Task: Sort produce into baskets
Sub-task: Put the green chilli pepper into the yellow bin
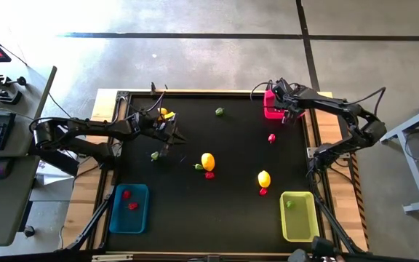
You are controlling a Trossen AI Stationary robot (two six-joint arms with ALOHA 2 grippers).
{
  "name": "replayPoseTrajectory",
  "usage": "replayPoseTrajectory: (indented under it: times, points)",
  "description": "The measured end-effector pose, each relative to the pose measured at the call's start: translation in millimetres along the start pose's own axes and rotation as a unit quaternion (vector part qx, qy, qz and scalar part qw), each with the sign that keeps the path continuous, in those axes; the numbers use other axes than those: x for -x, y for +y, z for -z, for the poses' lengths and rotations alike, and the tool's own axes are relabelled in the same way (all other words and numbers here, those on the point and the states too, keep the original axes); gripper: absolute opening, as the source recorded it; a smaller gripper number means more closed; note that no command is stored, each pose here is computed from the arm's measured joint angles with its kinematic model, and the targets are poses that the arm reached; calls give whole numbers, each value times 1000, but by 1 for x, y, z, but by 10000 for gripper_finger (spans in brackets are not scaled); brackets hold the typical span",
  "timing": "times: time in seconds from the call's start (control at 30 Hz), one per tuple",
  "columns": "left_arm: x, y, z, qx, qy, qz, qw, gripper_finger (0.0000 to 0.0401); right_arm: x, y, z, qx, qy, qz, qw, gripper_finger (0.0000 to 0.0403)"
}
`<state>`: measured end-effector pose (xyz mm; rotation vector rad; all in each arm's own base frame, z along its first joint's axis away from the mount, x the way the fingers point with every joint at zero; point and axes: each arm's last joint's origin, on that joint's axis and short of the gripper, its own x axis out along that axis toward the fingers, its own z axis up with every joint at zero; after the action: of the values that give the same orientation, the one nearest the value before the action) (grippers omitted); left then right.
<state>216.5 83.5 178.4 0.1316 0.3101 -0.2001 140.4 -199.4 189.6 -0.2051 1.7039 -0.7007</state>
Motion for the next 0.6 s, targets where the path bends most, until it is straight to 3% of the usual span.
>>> replayPoseTrajectory:
  times: [0.13,0.27,0.6]
  points:
    - [0,0,0,0,0,0,1000,0,7,-7,-1,-22,2,-1,1000,247]
    - [0,0,0,-1,0,0,1000,0,20,-15,-2,-62,6,-23,998,211]
    - [0,1,0,-5,7,-23,1000,0,44,-21,1,-154,-102,-102,977,21]
